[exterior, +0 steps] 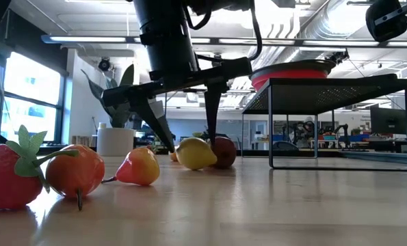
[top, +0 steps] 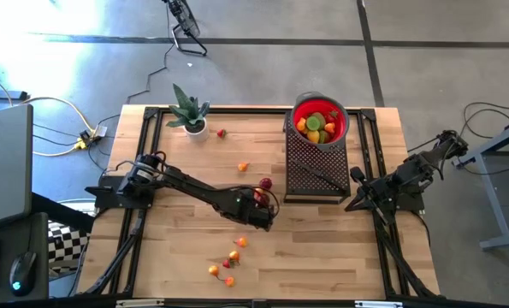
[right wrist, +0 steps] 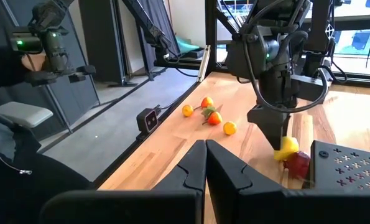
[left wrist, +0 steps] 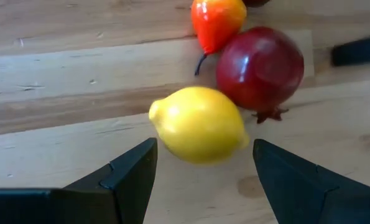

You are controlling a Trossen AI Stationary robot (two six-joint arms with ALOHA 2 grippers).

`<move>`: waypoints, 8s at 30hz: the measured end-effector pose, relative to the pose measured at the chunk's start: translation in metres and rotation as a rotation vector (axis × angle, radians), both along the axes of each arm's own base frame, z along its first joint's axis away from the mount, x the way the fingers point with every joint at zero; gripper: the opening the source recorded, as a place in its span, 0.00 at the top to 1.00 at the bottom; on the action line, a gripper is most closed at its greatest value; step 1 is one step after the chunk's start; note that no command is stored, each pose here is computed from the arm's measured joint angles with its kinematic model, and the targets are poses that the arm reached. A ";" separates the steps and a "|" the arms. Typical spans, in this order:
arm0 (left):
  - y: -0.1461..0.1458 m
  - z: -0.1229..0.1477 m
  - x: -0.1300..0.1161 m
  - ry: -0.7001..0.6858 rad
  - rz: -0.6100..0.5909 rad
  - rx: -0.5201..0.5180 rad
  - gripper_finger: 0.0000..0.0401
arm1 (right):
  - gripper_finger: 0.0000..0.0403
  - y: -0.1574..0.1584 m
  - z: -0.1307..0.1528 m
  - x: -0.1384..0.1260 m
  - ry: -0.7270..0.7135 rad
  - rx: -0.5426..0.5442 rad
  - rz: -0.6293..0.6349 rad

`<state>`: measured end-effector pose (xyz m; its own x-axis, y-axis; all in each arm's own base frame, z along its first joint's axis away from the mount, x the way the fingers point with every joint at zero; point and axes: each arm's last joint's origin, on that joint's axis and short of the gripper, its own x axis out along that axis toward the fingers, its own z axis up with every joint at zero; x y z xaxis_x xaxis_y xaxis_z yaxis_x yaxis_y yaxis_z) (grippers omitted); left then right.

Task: Pick & Place Fruit
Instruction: Put the lemon into the strainer bowl on the shelf

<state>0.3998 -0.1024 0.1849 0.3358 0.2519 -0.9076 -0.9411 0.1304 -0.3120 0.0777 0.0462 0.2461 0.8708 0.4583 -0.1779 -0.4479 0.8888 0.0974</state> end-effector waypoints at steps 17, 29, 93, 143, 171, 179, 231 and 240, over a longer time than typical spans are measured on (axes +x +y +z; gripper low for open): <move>-0.010 0.044 0.018 -0.046 -0.308 -0.129 0.35 | 0.99 0.000 0.000 0.000 0.001 0.001 0.004; -0.007 0.111 0.026 -0.028 -1.078 0.302 0.35 | 0.99 0.000 0.000 0.000 0.000 -0.001 0.004; 0.034 0.099 0.034 0.126 -1.389 0.517 0.35 | 0.99 -0.002 0.009 0.002 -0.050 0.103 -0.092; 0.081 0.092 0.023 0.261 -1.736 0.441 0.35 | 0.99 -0.005 0.007 0.003 -0.081 0.002 -0.210; 0.080 0.074 0.033 0.185 -1.653 0.463 0.35 | 0.99 -0.006 0.006 0.003 -0.072 -0.002 -0.235; 0.080 0.064 0.023 0.204 -1.675 0.391 0.35 | 0.99 -0.008 0.006 0.004 -0.076 -0.010 -0.297; 0.064 0.016 0.001 0.163 -1.645 0.349 0.35 | 0.99 -0.008 0.005 0.004 -0.071 -0.017 -0.311; 0.063 0.006 0.003 0.148 -1.647 0.298 0.35 | 0.99 -0.008 0.005 0.004 -0.069 -0.018 -0.311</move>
